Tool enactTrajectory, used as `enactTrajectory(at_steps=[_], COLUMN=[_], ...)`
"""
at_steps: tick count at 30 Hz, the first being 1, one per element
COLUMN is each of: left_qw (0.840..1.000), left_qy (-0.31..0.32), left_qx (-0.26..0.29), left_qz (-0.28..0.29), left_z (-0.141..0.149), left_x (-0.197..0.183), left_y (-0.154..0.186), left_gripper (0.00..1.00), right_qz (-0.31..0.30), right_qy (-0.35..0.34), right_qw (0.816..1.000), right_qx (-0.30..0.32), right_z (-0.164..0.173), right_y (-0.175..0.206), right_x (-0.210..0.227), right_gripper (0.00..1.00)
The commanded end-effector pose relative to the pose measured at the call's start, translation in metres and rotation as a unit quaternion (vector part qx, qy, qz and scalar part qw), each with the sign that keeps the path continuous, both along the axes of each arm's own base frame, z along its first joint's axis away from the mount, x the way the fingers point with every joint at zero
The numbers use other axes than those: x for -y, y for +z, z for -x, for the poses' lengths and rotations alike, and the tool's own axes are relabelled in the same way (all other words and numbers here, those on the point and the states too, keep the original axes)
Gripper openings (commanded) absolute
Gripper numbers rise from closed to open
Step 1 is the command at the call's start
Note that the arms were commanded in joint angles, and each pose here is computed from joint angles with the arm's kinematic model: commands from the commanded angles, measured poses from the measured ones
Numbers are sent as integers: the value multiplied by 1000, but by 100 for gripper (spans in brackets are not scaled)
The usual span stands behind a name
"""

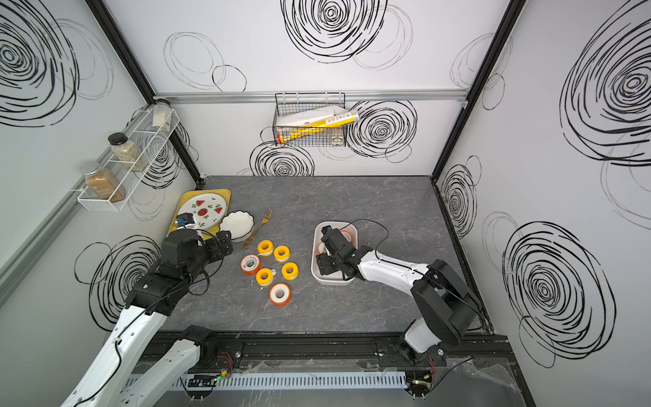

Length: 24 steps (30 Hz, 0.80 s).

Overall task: Put the sealing tape into the storage box
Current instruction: Place the sealing tape in the storage box.

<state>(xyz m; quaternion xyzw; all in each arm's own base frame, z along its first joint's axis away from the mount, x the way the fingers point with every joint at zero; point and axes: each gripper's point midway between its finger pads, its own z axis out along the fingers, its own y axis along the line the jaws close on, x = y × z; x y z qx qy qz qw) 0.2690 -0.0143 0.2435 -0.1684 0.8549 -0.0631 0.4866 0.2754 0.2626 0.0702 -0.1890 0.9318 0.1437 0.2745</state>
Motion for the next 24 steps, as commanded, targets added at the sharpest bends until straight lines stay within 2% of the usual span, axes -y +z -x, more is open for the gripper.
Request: enactTrajectory(at_steps=[1,5,10,19,24], left_qw=[1000,1000,1000,1000,1000], left_qy=[-1,-4,-4,-4,-9], left_qx=[16,15,13,13,11], left_qz=[1,1,0,1,1], left_z=[-5,-6,-6,-6,-6], left_x=[0,1,1,1,3], left_y=[4,3,3,3,2], left_gripper=[93,93,93,93,93], right_qz=[-8,-4,-2,-5,-15], right_qy=[3,4,4,0,-9], right_qw=[1000,1000,1000,1000,998], right_qx=[-4,-3,-2,21,65], right_z=[1,1,1,-3,-8], right_y=[-2,-2,-2,12,34], right_x=[-3,-2,-1,2,9], right_gripper=[72,79,84,83,80])
